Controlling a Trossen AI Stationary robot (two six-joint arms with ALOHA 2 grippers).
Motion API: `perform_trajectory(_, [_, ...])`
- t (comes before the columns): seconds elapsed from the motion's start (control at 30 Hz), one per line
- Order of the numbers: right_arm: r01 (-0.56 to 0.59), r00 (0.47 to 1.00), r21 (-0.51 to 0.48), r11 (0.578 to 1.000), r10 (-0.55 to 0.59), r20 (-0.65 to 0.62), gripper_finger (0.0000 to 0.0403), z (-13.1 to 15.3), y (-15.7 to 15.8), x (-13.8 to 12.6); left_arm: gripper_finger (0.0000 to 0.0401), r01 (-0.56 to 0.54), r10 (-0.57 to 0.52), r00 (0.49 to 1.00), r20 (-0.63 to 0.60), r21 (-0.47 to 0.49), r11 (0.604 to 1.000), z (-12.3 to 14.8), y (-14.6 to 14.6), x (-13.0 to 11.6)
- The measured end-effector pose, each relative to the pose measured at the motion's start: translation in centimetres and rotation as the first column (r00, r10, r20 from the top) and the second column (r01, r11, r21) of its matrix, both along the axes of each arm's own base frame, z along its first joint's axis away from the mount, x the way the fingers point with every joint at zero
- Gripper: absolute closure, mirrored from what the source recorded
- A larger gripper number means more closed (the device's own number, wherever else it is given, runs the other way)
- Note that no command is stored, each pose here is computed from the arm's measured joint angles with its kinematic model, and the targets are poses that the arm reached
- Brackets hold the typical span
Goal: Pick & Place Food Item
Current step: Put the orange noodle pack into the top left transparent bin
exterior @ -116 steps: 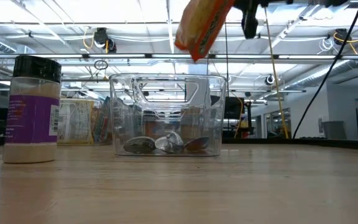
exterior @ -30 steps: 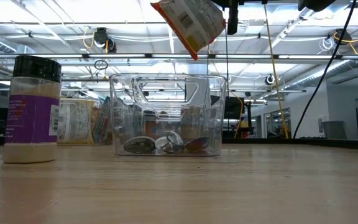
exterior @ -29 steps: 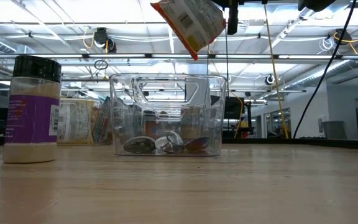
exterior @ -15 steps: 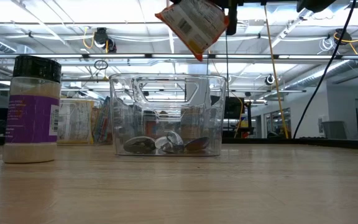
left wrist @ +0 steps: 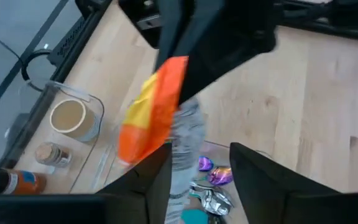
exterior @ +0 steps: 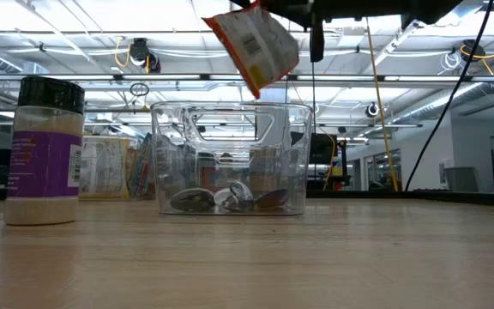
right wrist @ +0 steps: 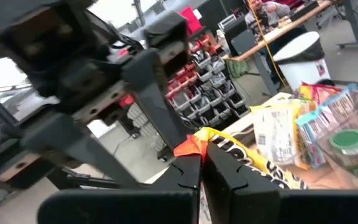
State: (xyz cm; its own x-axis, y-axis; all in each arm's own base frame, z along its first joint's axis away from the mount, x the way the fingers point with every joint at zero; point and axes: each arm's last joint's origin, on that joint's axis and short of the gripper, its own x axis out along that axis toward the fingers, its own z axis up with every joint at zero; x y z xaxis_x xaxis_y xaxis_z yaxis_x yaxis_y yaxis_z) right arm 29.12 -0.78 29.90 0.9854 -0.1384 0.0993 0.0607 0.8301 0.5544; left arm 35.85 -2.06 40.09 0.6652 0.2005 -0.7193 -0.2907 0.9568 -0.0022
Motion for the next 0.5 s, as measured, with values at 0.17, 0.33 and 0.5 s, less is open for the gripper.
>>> perform_trajectory(0.17, [0.012,0.999,0.013,1.0,-0.011,-0.051,0.0403,-0.51,-0.35,0.03,0.021,-0.012,0.012,1.0,-0.002,0.084,0.996,0.05,-0.39,-0.06])
perform_trajectory(0.33, [0.012,0.999,0.013,1.0,-0.012,-0.041,0.0403,-0.41,-0.36,0.02,0.0206,-0.06,0.06,0.998,0.004,0.148,0.987,0.12,-0.35,-0.12])
perform_trajectory(0.5, [0.007,1.0,0.043,0.999,-0.008,0.012,0.0403,0.06,-0.36,-0.01,0.0205,-0.048,0.052,0.998,-0.021,0.174,0.984,-0.25,0.18,0.19])
